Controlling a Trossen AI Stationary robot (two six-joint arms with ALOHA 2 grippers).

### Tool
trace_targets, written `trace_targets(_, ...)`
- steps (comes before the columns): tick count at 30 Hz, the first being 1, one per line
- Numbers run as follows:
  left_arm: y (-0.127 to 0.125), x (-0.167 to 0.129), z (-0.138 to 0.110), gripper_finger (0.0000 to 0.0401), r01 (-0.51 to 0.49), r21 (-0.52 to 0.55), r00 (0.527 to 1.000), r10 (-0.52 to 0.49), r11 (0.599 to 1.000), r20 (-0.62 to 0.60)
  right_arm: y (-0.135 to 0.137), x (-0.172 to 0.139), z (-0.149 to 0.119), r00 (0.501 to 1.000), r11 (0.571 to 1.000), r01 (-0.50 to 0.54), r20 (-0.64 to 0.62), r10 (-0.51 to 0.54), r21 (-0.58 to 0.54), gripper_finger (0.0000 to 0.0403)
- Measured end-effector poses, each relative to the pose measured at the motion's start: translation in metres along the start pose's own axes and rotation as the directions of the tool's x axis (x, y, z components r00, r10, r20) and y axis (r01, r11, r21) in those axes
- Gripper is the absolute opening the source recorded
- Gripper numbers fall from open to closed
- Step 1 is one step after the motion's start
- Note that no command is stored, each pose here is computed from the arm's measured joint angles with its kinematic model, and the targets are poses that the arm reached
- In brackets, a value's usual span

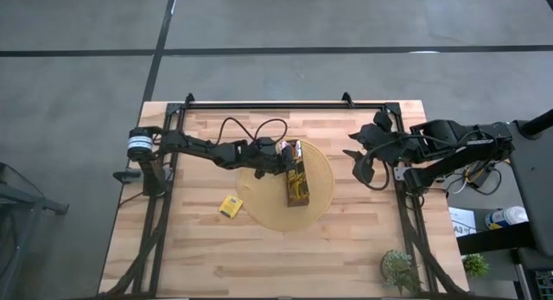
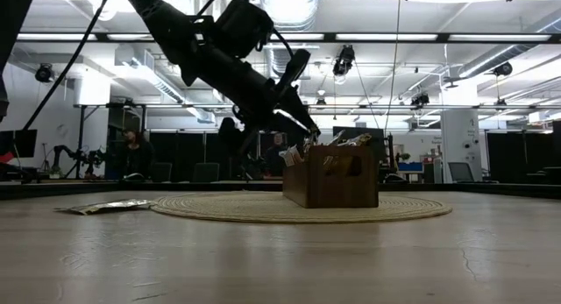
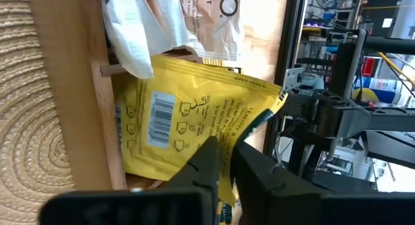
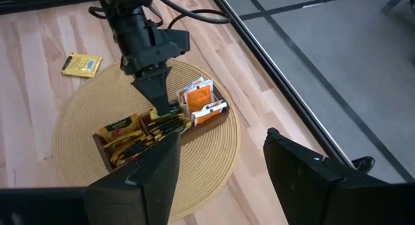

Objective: Pick & Place Tea
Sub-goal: Put the right yellow tea bag into the middle section of the wooden organizer

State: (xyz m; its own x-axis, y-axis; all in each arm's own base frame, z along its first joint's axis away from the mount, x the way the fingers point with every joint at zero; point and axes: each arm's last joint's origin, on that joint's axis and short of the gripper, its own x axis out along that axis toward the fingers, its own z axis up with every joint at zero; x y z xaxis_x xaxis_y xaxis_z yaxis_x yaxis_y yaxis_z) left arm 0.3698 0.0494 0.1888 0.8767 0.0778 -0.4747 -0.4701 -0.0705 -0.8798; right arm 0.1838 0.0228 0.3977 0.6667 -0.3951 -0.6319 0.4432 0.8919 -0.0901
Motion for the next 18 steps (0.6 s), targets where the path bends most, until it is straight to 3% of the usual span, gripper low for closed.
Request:
trace_targets(9, 0.0017, 0.0000, 0.0000, 0.0111, -0.017, -0.023, 1.000, 0.017, 1.000, 0.000, 0.0000, 0.0000, 0.0000, 1.000, 1.000, 0.000, 0.000, 0.000, -0.010, 0.0219)
trace_targets(18, 0.0025, 0.0000, 0.0000, 0.0122, -0.025, -0.086, 1.000, 0.025, 0.996, 0.001, 0.0000, 0.0000, 0.0000, 1.000, 1.000, 0.000, 0.000, 0.000, -0.009, 0.0219)
